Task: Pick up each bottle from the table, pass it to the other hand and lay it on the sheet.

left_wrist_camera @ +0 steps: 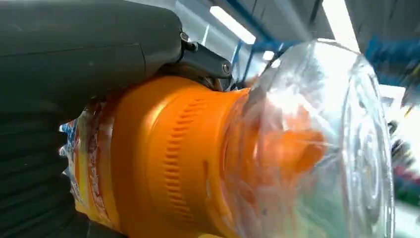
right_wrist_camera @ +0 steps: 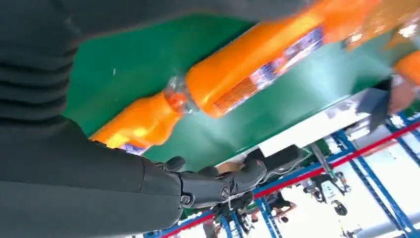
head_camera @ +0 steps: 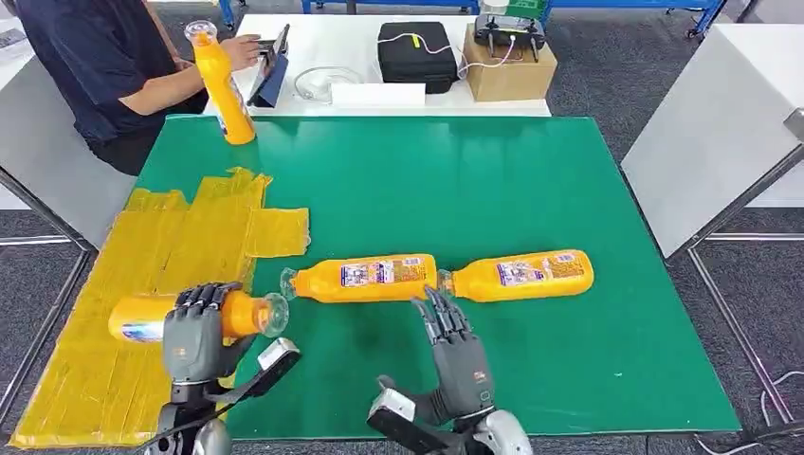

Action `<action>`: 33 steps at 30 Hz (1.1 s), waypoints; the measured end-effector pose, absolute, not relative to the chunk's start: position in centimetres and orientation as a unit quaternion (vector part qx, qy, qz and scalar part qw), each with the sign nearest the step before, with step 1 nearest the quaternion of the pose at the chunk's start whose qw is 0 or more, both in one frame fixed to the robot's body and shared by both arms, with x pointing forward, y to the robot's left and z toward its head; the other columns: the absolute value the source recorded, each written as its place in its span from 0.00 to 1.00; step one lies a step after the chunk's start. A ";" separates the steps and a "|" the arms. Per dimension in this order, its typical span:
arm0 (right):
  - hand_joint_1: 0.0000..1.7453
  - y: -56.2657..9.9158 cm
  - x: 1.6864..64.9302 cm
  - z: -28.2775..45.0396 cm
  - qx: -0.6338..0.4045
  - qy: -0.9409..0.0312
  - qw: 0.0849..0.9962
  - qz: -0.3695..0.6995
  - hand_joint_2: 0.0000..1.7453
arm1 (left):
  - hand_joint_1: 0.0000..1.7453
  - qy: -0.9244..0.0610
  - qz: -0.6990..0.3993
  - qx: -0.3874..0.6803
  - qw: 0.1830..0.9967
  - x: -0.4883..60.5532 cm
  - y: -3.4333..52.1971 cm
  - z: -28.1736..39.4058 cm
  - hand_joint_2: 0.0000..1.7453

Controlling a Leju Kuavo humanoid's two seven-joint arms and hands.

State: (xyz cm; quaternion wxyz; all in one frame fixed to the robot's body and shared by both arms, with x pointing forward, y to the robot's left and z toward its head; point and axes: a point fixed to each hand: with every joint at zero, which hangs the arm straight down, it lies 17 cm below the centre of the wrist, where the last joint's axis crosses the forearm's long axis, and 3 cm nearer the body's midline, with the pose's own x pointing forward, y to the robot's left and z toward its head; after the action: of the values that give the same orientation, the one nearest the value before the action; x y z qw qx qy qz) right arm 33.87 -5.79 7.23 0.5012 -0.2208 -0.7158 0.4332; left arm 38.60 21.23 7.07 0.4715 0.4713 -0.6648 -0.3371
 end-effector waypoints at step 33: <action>0.00 -8.9 50.2 1.0 -0.275 -0.546 0.502 0.612 1.00 | 0.00 -0.665 -0.477 0.042 0.573 41.3 12.3 -4.0 0.00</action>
State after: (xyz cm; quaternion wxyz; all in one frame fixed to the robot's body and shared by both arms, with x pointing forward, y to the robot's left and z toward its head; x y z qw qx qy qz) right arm 50.17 -8.91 0.99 0.5025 -0.2747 -0.5459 0.6116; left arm 41.29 12.25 -4.04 0.5727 0.0420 -0.6652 -0.4772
